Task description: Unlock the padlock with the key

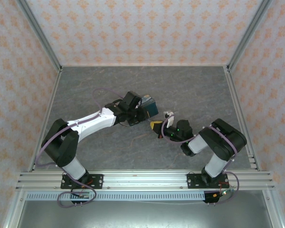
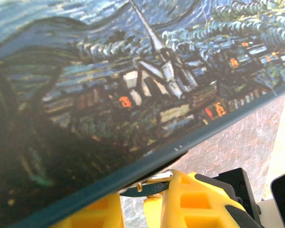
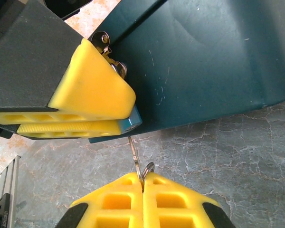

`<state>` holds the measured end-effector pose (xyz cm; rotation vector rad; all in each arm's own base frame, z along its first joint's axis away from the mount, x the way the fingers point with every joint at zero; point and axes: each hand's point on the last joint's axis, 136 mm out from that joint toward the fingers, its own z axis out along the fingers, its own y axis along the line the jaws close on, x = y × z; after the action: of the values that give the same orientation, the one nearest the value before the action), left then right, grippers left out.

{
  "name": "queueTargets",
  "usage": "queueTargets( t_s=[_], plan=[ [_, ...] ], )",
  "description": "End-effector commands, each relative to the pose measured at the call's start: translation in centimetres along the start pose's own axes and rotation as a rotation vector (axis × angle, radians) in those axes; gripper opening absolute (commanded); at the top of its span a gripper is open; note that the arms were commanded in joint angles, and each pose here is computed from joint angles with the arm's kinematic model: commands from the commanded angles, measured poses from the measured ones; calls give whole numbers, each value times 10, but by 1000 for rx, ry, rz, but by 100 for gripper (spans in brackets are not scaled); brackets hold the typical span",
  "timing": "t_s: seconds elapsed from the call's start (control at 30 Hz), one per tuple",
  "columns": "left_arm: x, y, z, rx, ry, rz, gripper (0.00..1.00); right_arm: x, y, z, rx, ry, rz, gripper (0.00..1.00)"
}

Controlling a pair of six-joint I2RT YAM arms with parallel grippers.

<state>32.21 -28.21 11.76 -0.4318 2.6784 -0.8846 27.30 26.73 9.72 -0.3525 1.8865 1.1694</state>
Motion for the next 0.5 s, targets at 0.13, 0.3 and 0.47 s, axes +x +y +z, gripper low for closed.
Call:
queueTargets(
  t_s=[0.13,0.3,0.47],
  plan=[
    [-8,-11,0,32,-4,-19,8,-17,13,7,-52,-58,-25,0],
    [-7,-12,1,40,2,-24,8,-16,12,9,-50,-55,-18,0],
    [-6,-11,2,39,3,-26,8,-15,9,10,-36,-53,-14,0]
  ],
)
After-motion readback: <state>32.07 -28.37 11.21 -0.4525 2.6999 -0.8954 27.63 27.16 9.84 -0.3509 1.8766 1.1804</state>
